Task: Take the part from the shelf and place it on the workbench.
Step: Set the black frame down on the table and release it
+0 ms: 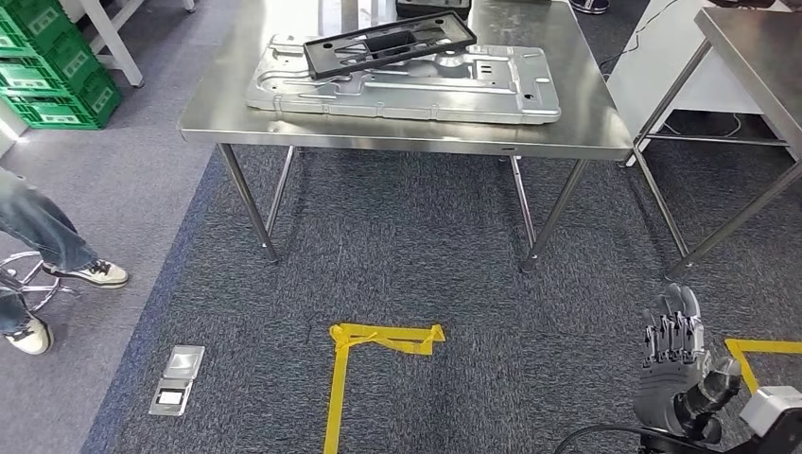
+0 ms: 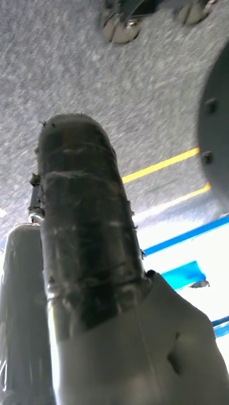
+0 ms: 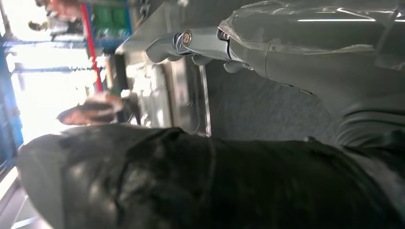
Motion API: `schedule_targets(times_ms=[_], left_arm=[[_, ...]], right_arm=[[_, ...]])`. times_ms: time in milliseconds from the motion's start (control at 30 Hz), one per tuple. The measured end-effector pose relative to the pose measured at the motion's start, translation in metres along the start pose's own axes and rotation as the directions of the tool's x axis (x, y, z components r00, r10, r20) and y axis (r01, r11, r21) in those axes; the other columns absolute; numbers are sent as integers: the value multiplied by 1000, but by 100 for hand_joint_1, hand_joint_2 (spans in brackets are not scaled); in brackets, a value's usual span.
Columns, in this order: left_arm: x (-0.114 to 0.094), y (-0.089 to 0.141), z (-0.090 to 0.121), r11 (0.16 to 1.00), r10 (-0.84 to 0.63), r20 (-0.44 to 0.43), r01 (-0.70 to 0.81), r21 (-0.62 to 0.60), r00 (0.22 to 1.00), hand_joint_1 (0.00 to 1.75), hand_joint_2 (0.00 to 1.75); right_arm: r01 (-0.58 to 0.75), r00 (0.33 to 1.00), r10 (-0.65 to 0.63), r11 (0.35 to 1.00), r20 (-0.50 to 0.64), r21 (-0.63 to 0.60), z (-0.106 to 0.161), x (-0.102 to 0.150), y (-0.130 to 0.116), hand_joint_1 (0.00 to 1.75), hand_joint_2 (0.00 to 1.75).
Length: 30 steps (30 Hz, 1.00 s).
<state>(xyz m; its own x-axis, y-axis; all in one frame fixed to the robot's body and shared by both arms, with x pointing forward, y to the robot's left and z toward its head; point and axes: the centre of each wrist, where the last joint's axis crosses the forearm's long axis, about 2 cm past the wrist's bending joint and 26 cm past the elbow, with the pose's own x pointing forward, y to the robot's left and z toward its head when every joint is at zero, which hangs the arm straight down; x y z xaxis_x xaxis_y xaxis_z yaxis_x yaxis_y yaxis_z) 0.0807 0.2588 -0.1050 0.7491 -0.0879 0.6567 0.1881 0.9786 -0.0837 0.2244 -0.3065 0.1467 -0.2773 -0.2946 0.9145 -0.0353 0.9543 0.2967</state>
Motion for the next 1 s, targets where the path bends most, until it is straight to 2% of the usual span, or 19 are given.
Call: schedule_targets(times_ms=[200,500,667,1000], left_arm=[[1,-9,-1,1000,24,1,-24,-2,1000,0,0],[4,-11,-3,999,45,2,-45,8,999,0,0],[2,-5,-1,998,51,-4,-50,22,999,0,0],[3,4,-2,998,46,-2,-46,41,999,0,0]], right_arm=[[-63,997,61,997,-47,-49,13,-19,-25,0,0],[-157,982,141,979,-122,-132,30,-44,-57,0,0],[-255,956,223,952,-193,-166,48,-67,-78,0,0],[-322,919,247,920,-308,-223,78,-95,-106,0,0]])
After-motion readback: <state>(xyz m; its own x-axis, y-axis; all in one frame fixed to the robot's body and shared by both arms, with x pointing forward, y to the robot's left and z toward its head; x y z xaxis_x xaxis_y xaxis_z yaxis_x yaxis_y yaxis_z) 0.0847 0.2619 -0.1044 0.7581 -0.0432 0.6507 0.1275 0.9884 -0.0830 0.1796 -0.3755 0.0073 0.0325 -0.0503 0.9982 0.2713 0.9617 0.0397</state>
